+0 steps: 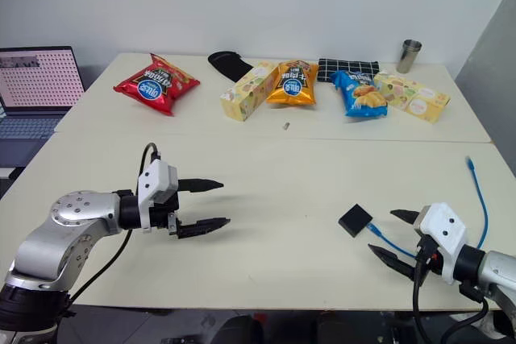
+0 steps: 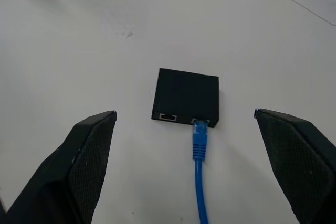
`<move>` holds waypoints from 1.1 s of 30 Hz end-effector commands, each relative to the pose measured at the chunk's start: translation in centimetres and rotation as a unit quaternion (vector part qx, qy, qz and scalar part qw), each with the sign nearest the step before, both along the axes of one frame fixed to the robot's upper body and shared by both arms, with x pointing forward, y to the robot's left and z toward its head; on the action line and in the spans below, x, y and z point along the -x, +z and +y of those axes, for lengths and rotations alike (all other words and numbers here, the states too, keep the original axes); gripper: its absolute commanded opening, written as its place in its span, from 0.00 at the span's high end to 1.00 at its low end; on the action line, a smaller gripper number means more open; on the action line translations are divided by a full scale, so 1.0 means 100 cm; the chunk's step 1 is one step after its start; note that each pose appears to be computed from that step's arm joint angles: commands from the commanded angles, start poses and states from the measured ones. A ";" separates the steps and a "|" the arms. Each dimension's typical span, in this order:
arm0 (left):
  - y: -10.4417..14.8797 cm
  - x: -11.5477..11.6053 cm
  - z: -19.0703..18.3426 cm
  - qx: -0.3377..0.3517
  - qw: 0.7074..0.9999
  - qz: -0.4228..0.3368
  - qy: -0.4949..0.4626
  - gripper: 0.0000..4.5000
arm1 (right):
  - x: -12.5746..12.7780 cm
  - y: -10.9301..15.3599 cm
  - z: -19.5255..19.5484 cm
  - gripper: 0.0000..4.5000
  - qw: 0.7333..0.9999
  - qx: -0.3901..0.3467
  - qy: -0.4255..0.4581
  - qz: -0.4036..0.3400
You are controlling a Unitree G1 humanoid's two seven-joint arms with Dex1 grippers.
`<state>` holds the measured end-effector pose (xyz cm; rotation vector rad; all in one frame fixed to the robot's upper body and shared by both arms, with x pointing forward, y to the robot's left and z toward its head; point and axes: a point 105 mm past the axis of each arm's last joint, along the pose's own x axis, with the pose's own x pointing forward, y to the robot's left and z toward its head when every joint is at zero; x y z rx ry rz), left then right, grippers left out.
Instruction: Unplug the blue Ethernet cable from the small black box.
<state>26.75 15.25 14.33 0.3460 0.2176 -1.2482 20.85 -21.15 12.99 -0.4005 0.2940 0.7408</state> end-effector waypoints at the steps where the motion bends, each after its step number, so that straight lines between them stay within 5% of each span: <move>1: 0.007 0.014 -0.017 0.000 0.998 -0.001 -0.064 0.00 | 0.003 -0.003 0.003 0.00 1.000 0.003 -0.015 -0.001; 15: -0.008 0.022 -0.022 -0.006 0.996 0.008 -0.088 0.00 | -0.025 -0.051 -0.012 0.00 0.994 -0.007 -0.101 0.049; 20: -0.010 0.022 -0.022 0.000 0.996 0.009 -0.086 0.00 | -0.033 -0.063 -0.016 0.18 0.992 -0.005 -0.116 0.057; 33: -0.005 0.018 -0.028 0.027 0.996 0.024 -0.081 0.00 | -0.037 -0.061 -0.013 0.87 0.996 0.045 -0.064 0.030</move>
